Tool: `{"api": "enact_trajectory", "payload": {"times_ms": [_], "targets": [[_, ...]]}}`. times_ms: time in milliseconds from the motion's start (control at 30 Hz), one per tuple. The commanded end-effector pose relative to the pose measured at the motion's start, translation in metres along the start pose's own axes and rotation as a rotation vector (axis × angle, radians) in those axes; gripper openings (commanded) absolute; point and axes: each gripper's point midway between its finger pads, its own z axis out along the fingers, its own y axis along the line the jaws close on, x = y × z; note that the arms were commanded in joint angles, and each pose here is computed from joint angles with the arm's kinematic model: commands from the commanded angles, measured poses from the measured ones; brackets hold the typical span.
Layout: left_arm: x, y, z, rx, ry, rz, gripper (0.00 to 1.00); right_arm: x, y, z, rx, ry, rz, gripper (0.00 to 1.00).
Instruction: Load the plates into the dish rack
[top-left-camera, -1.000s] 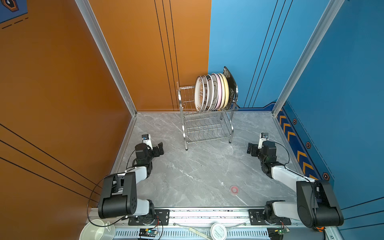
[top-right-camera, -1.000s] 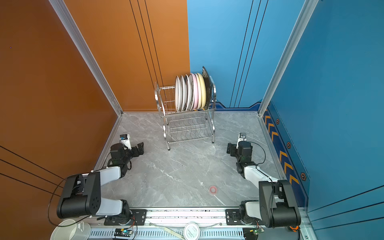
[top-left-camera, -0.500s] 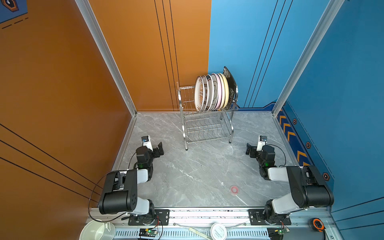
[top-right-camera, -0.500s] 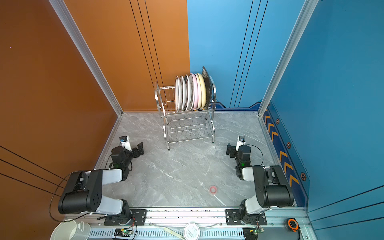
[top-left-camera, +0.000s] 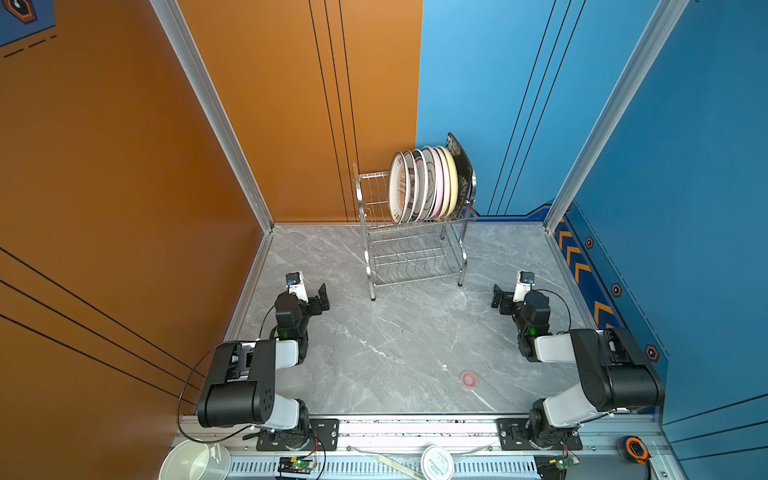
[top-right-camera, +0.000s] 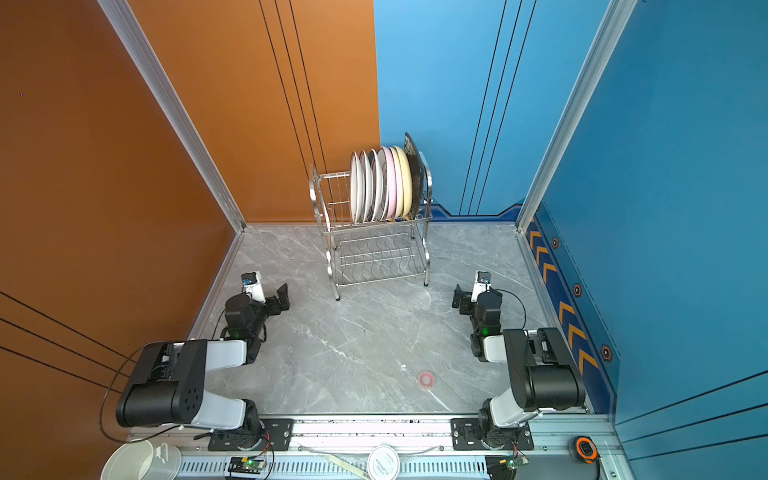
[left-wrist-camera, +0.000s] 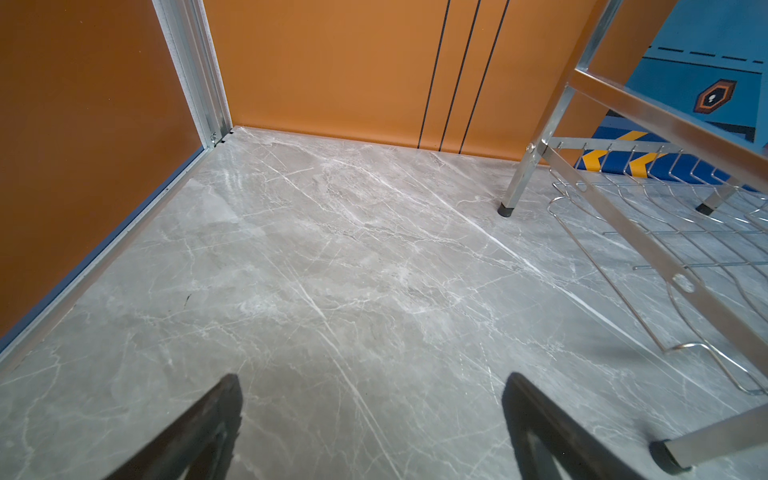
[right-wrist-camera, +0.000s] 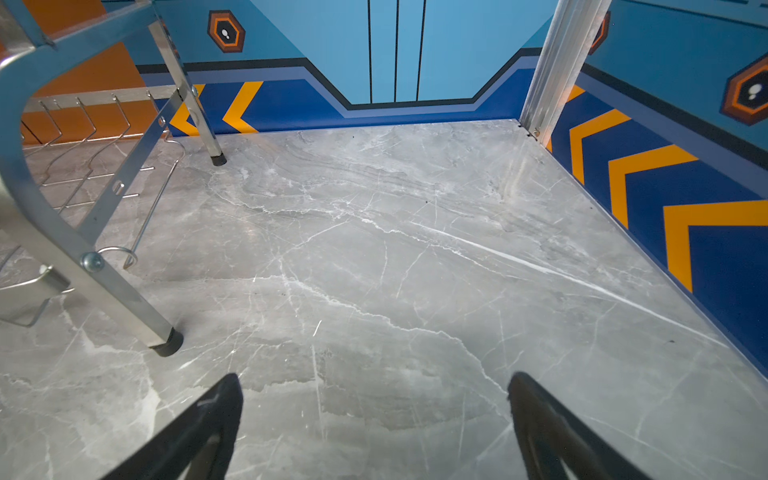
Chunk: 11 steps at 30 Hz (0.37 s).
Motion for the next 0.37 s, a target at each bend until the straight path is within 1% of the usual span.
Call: {"api": "enact_trajectory", "payload": {"times_ms": [0, 333], "targets": [[0.0031, 0.0038, -0.0007, -0.03, -0.009, 0.024, 0.98, -0.0014, -0.0025, 0.0022, 0.03, 0.0, -0.012, 1.0], [0.0046, 0.0037, 0.0002, -0.037, -0.006, 0.029, 0.98, -0.0016, -0.004, 0.0048, 0.027, 0.012, -0.001, 1.0]]}}
